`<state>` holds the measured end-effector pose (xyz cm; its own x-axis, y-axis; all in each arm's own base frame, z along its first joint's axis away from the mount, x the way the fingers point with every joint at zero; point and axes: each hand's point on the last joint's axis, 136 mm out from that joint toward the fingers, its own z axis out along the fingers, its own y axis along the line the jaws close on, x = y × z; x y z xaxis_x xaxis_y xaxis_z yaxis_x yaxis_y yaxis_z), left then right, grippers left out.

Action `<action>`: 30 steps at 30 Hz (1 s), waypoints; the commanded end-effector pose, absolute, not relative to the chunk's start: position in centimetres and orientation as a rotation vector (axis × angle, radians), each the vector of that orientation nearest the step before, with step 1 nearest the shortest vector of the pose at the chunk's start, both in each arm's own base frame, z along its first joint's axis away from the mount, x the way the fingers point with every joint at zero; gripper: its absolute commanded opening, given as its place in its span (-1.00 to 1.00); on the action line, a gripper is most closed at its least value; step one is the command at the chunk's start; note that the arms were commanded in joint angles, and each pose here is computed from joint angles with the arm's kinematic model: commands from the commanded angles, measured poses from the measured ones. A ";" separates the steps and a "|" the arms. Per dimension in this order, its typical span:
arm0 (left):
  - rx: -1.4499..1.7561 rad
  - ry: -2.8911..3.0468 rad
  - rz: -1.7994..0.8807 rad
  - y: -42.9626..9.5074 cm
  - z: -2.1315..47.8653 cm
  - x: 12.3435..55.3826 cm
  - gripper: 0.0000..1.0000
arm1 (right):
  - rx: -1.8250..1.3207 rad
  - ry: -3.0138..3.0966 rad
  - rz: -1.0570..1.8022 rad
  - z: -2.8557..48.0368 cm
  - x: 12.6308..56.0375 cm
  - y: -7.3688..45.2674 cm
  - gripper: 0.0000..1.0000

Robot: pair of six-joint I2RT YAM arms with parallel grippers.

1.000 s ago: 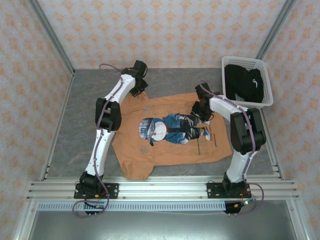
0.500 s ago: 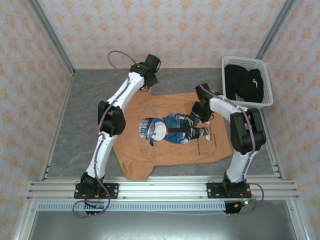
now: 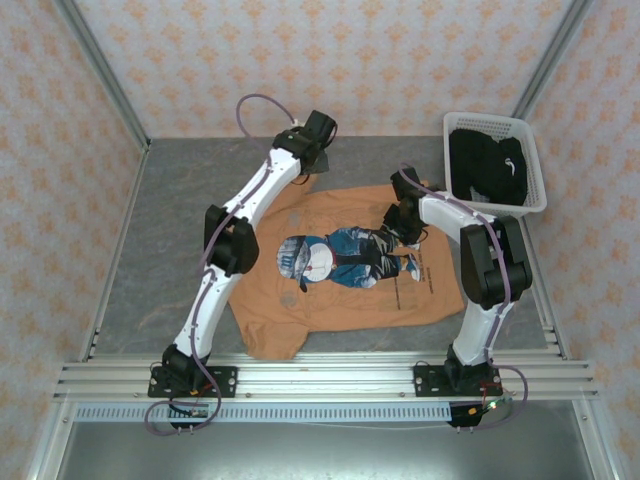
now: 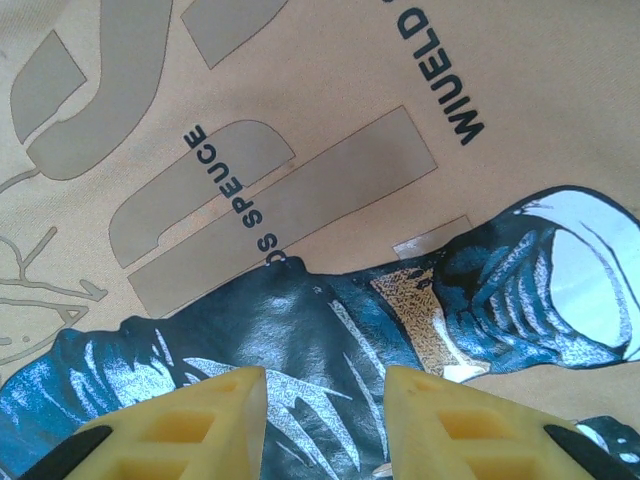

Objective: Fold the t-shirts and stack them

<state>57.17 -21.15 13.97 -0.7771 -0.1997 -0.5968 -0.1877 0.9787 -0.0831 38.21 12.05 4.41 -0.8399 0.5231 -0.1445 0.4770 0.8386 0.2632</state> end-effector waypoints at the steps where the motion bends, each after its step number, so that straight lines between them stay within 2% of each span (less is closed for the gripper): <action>1: -0.183 2.471 -0.062 -21.8 14.7 57.9 0.38 | 0.779 2.783 0.305 5.5 38.1 11.7 -0.27; 3: -0.223 2.461 -0.030 -20.2 15.9 57.5 0.40 | 0.774 2.779 0.299 5.7 38.4 11.7 -0.27; 5: -0.323 2.470 -0.033 -17.9 15.9 56.9 0.33 | 0.776 2.773 0.293 5.8 38.8 11.6 -0.27; 9: -0.638 2.542 -0.160 -12.7 12.1 55.8 -0.12 | 0.789 2.756 0.298 6.1 40.3 11.5 -0.27; 12: -0.729 2.631 -0.230 -11.6 8.9 55.3 -0.37 | 0.796 2.740 0.295 6.5 41.8 11.2 -0.27; 22: -0.801 2.727 -0.242 -12.3 3.1 56.3 -0.46 | 0.860 2.712 0.247 6.1 45.0 9.3 -0.27; 30: -0.946 2.812 -0.042 -8.4 -0.8 53.9 -0.63 | 0.950 2.746 0.126 4.1 45.5 7.2 -0.27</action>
<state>56.45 -11.59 2.43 -0.7991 -0.5555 -0.2299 -0.5144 0.8297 -0.2168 45.90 8.70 4.82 -0.7736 0.6023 -0.1967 0.5595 0.7951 0.2340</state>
